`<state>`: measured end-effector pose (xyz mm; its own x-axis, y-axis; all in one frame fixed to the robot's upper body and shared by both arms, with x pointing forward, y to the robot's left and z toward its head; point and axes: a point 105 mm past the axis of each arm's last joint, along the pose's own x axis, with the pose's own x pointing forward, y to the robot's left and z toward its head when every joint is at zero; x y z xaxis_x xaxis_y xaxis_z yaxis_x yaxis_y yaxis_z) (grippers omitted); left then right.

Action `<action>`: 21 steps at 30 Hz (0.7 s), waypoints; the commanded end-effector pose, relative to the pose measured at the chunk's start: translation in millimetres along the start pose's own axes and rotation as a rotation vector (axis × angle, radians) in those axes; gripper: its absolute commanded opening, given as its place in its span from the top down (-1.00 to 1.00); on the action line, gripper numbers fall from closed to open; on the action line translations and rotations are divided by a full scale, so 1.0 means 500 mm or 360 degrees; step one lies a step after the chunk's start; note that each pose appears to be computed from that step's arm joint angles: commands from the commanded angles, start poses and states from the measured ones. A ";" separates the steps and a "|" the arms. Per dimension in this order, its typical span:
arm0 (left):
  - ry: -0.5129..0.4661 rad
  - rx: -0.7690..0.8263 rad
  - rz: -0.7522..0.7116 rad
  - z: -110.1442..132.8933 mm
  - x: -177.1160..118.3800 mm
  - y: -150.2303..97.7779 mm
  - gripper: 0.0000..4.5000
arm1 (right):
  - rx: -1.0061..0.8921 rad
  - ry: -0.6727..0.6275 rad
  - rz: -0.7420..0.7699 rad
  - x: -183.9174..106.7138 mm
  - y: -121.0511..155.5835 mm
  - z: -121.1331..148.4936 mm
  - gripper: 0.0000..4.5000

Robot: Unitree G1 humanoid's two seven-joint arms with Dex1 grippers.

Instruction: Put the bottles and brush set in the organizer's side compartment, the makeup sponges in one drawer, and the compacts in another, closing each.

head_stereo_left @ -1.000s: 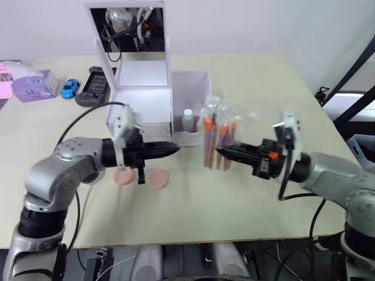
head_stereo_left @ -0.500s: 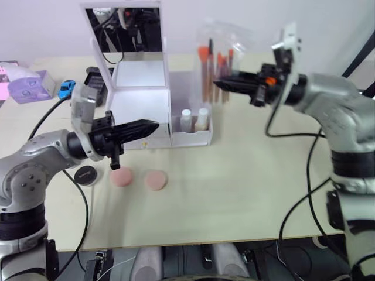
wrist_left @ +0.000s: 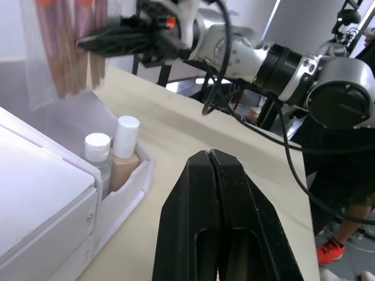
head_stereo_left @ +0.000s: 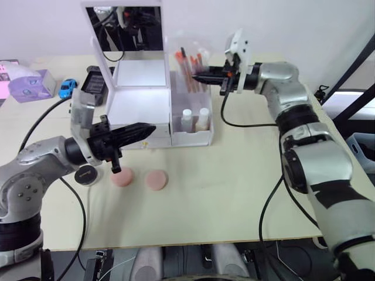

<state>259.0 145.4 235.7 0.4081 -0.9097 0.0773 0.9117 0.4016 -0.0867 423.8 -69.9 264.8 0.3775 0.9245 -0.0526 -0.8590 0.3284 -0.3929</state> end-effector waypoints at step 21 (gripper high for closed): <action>0.0035 0.0116 -0.0037 0.004 0.012 -0.011 1.00 | 0.0138 0.0063 -0.0035 0.022 0.010 -0.042 -0.30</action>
<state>259.3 140.5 228.8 0.4030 -0.9145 0.0359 0.9141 0.4004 -0.0638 430.6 -61.0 223.0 0.4072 0.9037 -0.1325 -0.8886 0.3584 -0.2863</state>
